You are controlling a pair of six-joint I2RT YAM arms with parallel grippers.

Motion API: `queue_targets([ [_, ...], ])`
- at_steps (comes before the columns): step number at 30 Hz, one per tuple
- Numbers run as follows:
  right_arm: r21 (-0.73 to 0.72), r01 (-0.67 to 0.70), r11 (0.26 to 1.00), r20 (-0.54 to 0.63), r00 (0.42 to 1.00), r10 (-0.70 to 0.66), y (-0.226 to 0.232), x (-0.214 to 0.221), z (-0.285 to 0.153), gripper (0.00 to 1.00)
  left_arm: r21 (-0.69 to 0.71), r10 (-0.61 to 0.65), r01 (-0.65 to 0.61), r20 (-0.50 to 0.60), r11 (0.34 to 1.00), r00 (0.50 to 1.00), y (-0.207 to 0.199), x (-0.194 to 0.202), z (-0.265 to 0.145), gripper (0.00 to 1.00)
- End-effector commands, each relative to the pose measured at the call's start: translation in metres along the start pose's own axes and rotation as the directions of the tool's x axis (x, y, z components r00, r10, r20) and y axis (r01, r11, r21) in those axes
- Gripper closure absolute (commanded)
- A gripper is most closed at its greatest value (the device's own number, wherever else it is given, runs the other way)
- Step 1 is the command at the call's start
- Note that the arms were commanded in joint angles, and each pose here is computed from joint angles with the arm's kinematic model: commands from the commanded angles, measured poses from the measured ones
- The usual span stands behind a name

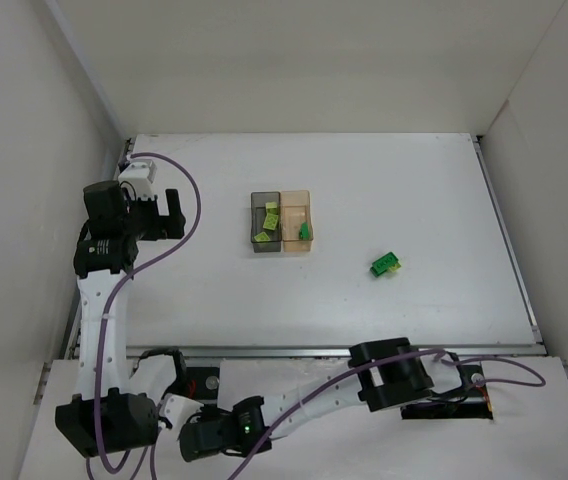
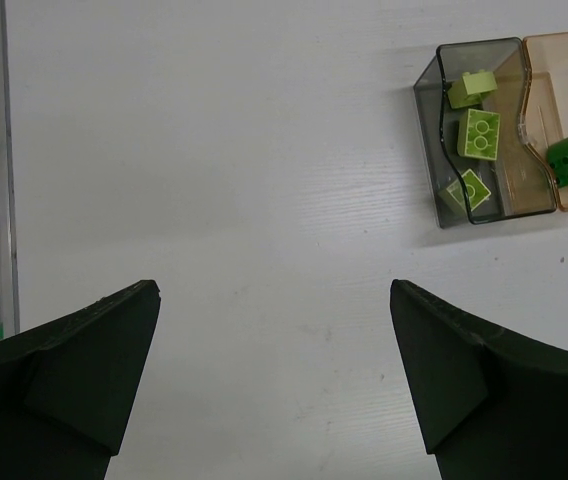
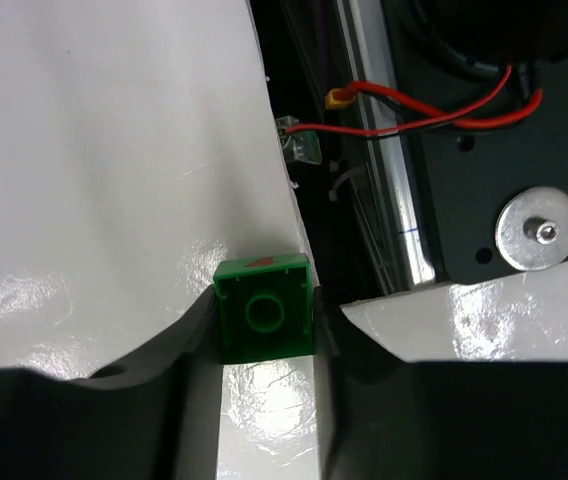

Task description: Sort the legos into containers by color

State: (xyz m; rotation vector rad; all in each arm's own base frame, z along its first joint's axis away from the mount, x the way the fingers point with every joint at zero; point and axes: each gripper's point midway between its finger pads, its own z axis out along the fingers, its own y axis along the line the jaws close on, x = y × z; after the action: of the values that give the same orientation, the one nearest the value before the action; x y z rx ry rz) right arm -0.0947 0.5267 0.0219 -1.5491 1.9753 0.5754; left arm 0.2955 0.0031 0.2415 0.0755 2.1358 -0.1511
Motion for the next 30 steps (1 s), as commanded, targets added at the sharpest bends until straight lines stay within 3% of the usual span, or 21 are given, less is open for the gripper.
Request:
queue_targets([
  [1,-0.057,-0.019,0.998,0.052,0.998,0.022,0.012,-0.022,-0.018,0.77,0.007,0.012,-0.012,0.029,1.000,1.000,-0.001,-0.005,-0.004,0.01],
  [2,-0.057,-0.019,0.998,0.052,0.998,0.022,0.012,-0.022,-0.018,0.88,0.007,0.012,-0.012,0.029,1.000,1.000,-0.001,-0.005,-0.004,0.01],
  [5,-0.055,-0.057,0.997,0.098,0.993,0.062,0.008,-0.038,-0.035,1.00,0.007,0.012,-0.012,0.029,1.000,1.000,-0.001,-0.005,-0.004,0.01],
  [10,0.032,-0.115,0.993,0.200,0.974,0.106,-0.022,-0.064,-0.082,1.00,0.006,0.014,-0.014,0.038,1.000,0.999,-0.002,-0.009,-0.006,0.01],
  [13,0.086,-0.190,0.978,0.202,0.965,0.169,-0.056,-0.064,-0.107,1.00,0.003,0.023,-0.023,0.067,1.000,0.998,-0.002,-0.023,-0.010,0.01],
  [16,0.195,-0.308,0.931,0.171,0.945,0.277,-0.135,-0.055,-0.113,1.00,-0.003,0.047,-0.047,0.099,0.999,0.994,-0.002,-0.040,-0.018,0.01],
  [20,0.284,-0.386,0.878,0.199,0.919,0.340,-0.204,-0.061,-0.125,1.00,0.002,0.096,-0.097,0.096,0.995,0.991,-0.001,-0.046,-0.019,0.01],
  [21,0.322,-0.437,0.840,0.232,0.896,0.378,-0.241,-0.068,-0.133,1.00,0.001,0.108,-0.108,0.099,0.994,0.989,0.000,-0.050,-0.018,0.01],
  [25,0.352,-0.559,0.751,0.290,0.828,0.480,-0.337,-0.082,-0.142,1.00,0.033,0.198,-0.201,0.080,0.979,0.977,0.001,-0.048,-0.008,0.01],
  [28,0.371,-0.602,0.707,0.336,0.796,0.503,-0.407,-0.093,-0.142,1.00,0.078,0.329,-0.336,0.092,0.939,0.940,-0.001,-0.051,0.002,0.01],
  [30,0.407,-0.613,0.677,0.298,0.790,0.536,-0.436,-0.080,-0.127,1.00,0.082,0.371,-0.377,0.080,0.922,0.925,0.006,-0.051,0.018,0.01],
])
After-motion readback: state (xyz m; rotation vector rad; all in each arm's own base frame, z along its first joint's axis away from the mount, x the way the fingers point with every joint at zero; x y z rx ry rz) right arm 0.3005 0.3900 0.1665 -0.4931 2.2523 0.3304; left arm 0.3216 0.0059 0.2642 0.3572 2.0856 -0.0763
